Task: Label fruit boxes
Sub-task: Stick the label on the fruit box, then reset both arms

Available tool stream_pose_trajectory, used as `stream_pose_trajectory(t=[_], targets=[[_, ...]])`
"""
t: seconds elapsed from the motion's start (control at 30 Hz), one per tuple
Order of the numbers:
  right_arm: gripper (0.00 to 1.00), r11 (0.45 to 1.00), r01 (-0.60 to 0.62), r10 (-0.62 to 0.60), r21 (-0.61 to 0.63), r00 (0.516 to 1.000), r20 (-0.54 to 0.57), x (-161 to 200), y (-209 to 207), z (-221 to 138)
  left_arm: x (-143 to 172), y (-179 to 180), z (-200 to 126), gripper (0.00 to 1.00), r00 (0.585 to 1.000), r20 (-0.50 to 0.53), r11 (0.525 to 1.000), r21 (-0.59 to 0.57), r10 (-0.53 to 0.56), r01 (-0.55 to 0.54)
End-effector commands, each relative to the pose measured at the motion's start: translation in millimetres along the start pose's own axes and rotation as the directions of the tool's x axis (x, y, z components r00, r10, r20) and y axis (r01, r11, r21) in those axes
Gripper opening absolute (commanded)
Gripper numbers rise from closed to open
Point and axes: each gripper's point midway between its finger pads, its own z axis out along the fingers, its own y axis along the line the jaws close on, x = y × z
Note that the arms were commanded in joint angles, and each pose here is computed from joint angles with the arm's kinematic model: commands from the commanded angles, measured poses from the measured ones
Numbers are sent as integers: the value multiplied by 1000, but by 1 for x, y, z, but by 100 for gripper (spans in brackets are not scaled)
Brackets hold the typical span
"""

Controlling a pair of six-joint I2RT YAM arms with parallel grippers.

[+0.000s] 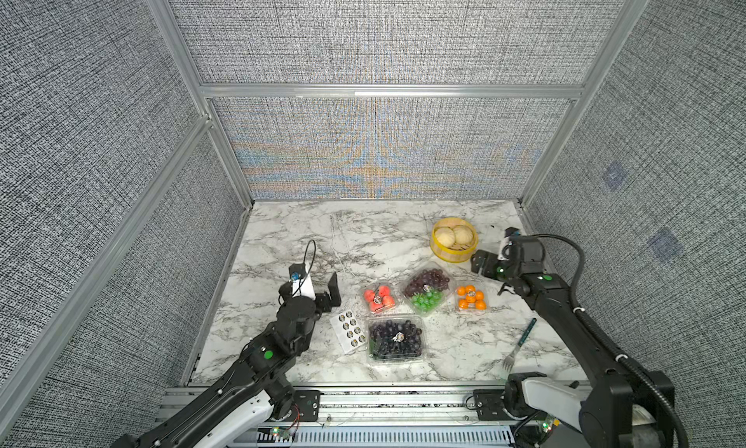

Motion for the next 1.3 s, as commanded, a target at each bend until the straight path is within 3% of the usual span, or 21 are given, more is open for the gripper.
stream_pose_trajectory(t=[0.0, 0.1, 0.2, 0.33, 0.43, 0.5, 0.57, 0.63, 0.7, 0.77, 0.87, 1.27], targets=[[99, 991, 135, -135, 11, 985, 112, -20, -8, 7, -42, 31, 29, 100, 976, 103, 958, -234, 193, -165], [99, 975, 215, -195, -57, 950, 244, -9, 2, 19, -21, 43, 62, 100, 974, 19, 941, -261, 226, -213], [98, 965, 264, -246, -9, 910, 335, -3, -5, 28, 14, 61, 85, 100, 972, -18, 937, -263, 235, -231], [96, 960, 279, -270, 24, 902, 336, 0, -10, 42, 44, 91, 96, 100, 988, 31, 968, -211, 149, -139], [96, 955, 296, -285, 11, 911, 298, 14, -12, 52, 68, 89, 123, 100, 987, -101, 979, -150, 127, -141], [98, 963, 264, -266, 53, 908, 324, 23, -23, 57, 75, 94, 131, 100, 991, -60, 981, -148, 117, -125], [99, 966, 251, -254, 56, 899, 357, 39, -31, 67, 88, 101, 132, 100, 995, -87, 988, -135, 56, -68], [99, 960, 276, -268, 34, 883, 386, 39, -24, 75, 87, 99, 134, 100, 995, -60, 991, -106, 76, -82], [99, 960, 278, -279, 45, 919, 279, 41, -26, 81, 90, 99, 134, 100, 994, -91, 992, -108, 61, -71], [99, 952, 300, -306, 70, 896, 321, 37, -20, 85, 90, 93, 138, 100, 992, -91, 993, -74, 82, -89], [99, 951, 300, -310, 78, 910, 276, 39, -22, 84, 91, 93, 138, 100, 992, -102, 994, -73, 80, -87], [99, 952, 295, -305, 80, 909, 285, 38, -22, 88, 90, 93, 138, 100, 992, -93, 993, -72, 82, -89]])
